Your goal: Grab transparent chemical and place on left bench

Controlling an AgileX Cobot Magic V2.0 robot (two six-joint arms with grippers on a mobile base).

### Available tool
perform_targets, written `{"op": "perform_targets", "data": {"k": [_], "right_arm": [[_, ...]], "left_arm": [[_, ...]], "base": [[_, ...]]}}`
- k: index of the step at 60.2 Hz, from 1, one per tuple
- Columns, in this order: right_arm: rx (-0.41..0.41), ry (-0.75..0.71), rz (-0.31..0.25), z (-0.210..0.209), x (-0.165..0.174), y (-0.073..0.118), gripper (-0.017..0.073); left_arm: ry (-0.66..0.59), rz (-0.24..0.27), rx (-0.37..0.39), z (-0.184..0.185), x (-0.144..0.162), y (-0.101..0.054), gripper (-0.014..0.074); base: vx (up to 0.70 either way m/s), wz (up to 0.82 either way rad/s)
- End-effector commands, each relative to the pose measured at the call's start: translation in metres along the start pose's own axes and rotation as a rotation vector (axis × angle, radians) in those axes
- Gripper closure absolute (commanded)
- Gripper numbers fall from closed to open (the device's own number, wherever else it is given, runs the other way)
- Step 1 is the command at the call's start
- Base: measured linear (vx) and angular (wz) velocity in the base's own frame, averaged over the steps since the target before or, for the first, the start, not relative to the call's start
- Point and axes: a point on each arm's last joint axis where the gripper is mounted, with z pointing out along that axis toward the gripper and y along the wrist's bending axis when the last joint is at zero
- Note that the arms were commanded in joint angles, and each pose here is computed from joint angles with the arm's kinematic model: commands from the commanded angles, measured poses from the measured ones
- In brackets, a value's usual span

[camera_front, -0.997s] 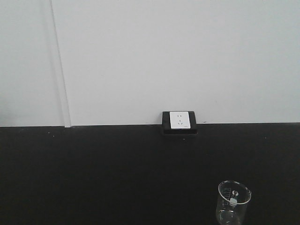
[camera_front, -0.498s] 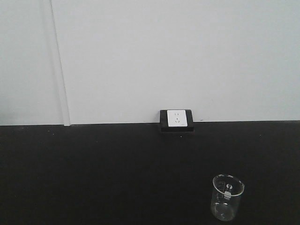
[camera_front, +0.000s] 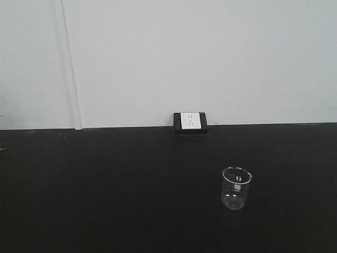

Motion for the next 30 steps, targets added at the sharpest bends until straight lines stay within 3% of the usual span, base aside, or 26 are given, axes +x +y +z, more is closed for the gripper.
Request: {"op": "perform_targets", "data": {"k": [1,30], "right_arm": [[-0.006,-0.102,-0.006,0.0006,-0.0170,-0.0005,0.0567],[-0.006,-0.102,-0.006,0.0006,-0.0170,-0.0005,0.0567]], "left_arm": [[-0.081,-0.009,-0.002,-0.0013,-0.0028,0.0001,0.0597],[-0.081,-0.009,-0.002,-0.0013,-0.0028,0.0001,0.0597]], "base": [[-0.34,0.01],[-0.40,-0.03]]}}
